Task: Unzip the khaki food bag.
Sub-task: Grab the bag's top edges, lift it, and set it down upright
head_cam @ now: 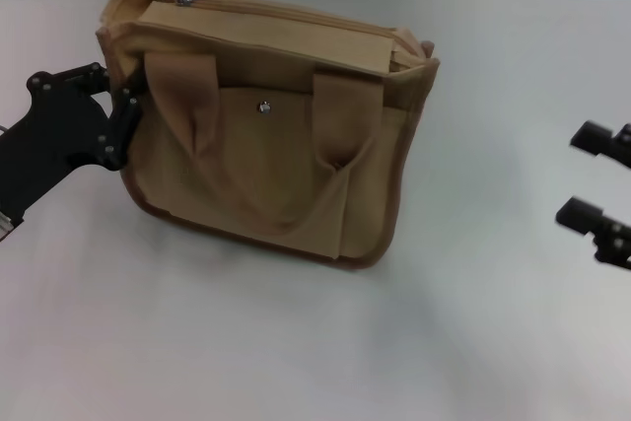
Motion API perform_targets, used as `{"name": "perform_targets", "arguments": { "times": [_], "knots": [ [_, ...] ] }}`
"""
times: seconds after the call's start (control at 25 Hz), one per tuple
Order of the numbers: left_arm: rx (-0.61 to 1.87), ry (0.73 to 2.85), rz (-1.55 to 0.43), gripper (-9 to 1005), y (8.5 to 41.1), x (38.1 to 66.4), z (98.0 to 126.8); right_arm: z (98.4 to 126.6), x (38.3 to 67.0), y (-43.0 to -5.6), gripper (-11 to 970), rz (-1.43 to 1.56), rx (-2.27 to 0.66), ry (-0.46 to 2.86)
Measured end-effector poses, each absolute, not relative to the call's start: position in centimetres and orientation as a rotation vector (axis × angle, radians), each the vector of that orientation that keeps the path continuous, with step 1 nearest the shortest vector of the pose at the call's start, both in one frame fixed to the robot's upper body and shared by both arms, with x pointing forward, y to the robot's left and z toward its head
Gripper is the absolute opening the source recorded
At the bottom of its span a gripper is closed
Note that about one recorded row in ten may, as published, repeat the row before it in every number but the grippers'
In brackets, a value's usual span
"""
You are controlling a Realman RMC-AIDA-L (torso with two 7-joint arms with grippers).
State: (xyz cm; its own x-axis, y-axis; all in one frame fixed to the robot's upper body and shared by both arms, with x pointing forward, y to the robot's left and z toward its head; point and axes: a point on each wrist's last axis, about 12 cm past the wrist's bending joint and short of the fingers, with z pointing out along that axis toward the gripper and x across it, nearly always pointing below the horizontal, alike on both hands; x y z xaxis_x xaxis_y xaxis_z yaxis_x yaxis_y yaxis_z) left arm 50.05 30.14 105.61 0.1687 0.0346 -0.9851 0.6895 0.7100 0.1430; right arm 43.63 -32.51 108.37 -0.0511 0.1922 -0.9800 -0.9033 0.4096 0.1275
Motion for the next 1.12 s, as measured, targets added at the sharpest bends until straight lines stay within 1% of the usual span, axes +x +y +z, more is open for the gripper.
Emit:
{"name": "perform_targets", "arguments": {
  "times": [0.32, 0.4, 0.6, 0.76, 0.88, 1.12],
  "knots": [
    [0.691, 1.276, -0.546, 83, 30.0, 49.9, 106.4, 108.6, 43.9, -33.3, 835, 0.96, -0.564, 1.26],
    [0.706, 1.233, -0.563, 82, 29.9, 50.0, 107.0, 108.8, 44.1, -33.5, 835, 0.936, -0.495, 1.218],
    [0.75, 1.144, -0.594, 79, 29.6, 50.7, 108.6, 109.7, 45.7, -33.7, 835, 0.861, -0.309, 1.084],
    [0.77, 1.105, -0.627, 63, 28.9, 51.6, 109.5, 110.3, 48.0, -33.0, 834, 0.856, -0.291, 1.063],
    [0.775, 1.112, -0.626, 48, 28.8, 51.8, 109.6, 110.6, 49.0, -32.5, 834, 0.863, -0.302, 1.065],
    [0.764, 1.146, -0.589, 48, 29.6, 50.6, 108.6, 110.1, 49.1, -32.4, 834, 0.858, -0.29, 1.114]
  ]
}}
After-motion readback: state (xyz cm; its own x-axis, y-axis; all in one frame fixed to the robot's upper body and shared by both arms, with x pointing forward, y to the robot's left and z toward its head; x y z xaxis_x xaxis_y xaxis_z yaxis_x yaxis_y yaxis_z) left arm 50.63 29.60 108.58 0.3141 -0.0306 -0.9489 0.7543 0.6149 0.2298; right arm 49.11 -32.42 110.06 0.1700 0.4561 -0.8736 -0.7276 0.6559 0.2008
